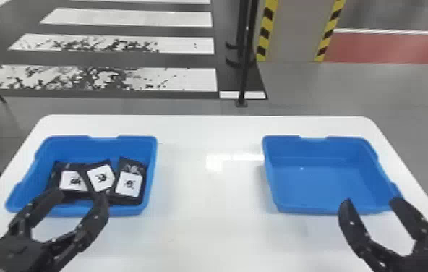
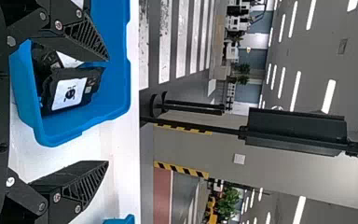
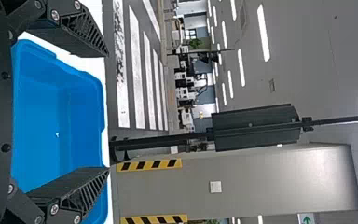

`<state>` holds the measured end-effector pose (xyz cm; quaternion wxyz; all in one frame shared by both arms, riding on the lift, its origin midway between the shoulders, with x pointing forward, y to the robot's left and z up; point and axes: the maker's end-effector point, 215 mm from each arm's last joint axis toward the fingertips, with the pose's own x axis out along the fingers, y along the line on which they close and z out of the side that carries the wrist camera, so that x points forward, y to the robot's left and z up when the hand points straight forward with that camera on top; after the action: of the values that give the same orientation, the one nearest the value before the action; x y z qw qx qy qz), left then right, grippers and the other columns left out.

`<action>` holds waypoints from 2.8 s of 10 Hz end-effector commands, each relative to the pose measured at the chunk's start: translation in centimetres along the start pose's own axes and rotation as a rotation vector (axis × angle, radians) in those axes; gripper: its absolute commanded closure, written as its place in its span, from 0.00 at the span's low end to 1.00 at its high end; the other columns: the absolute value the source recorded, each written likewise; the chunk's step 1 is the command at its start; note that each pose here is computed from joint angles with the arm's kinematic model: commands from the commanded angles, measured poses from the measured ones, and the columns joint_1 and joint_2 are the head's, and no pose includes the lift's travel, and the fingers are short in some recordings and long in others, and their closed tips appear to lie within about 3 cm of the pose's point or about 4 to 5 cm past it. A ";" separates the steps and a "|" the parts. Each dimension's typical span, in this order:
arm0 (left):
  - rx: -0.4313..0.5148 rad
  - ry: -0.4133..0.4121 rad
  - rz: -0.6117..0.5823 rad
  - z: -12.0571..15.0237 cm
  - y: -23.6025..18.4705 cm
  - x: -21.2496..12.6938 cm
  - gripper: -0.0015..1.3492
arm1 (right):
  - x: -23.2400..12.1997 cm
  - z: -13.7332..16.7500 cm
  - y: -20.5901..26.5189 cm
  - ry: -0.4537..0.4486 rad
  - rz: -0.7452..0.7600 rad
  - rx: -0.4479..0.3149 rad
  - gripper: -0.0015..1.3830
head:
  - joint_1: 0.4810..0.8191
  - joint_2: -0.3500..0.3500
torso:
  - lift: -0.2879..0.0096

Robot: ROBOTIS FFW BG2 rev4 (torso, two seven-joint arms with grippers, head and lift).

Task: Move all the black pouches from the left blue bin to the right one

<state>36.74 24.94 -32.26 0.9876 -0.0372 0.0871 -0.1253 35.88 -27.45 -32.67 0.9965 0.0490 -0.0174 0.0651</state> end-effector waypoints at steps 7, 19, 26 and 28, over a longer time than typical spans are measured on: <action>-0.010 0.022 0.001 -0.5 0.2 0.3 0.20 | -0.1 -0.2 0.0 0.001 -0.002 0.013 0.12 | 0.63 0.44 | 0.50; -0.059 0.255 -0.014 -5.6 4.9 10.5 0.20 | 0.4 -3.2 1.7 0.050 0.032 0.110 0.12 | 0.63 0.54 | 0.50; -0.127 0.437 -0.027 -9.4 6.1 13.4 0.20 | 0.6 -3.3 1.6 0.046 0.030 0.121 0.13 | 0.63 0.53 | 0.50; -0.140 0.438 -0.046 -9.5 5.7 14.3 0.21 | 0.6 -3.4 1.6 0.049 0.030 0.122 0.13 | 0.63 0.52 | 0.50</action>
<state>49.79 26.54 -44.40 0.9377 -0.0772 0.3066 -0.1441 36.33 -25.43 -35.81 0.9907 0.1078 0.0099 0.0825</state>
